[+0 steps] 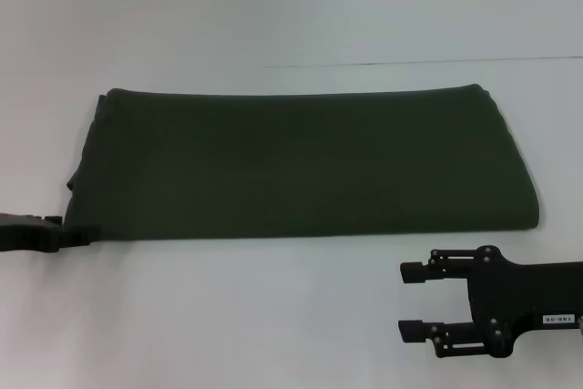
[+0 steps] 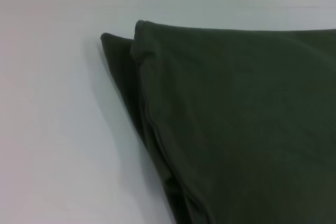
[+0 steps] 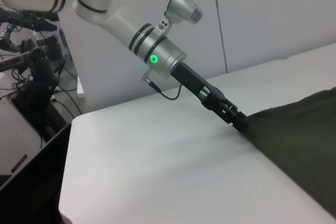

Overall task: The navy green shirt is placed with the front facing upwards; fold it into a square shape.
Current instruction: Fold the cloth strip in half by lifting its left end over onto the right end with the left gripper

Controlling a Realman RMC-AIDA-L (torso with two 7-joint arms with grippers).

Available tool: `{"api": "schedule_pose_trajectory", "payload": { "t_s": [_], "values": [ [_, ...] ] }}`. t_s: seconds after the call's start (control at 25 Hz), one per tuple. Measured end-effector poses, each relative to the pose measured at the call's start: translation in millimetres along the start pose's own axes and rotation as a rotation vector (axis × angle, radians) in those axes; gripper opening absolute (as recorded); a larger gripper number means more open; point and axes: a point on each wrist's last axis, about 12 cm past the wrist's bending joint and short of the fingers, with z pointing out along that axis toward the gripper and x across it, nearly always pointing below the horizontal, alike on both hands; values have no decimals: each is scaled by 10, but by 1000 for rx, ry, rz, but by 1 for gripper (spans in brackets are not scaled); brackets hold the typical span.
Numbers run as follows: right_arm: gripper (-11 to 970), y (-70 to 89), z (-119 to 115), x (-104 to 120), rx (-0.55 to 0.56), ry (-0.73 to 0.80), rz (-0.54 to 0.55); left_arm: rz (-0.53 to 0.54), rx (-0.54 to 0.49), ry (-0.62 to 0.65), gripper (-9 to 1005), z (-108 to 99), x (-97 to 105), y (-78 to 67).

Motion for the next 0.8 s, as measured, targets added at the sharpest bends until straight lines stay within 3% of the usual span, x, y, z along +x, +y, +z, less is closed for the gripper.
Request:
{"api": "schedule_pose_trajectory", "payload": {
  "t_s": [0.16,0.4,0.6,0.72,0.8],
  "values": [
    [744,-10,-3,-3,5,3,-2,3,4,0,762,-13,-24,8],
    [743,-19,-3,-4,11,5,-3,7,8,-2,558,-10,-37,1],
    [744,-19,-5,-3,12,5,-3,20,17,0,325,5,-62,-21],
    [744,-18,-15,1,17,3,1,24,24,4,97,23,-68,-37],
    [744,-21,-29,5,24,0,11,25,26,5,83,27,-69,-39]
  ]
}}
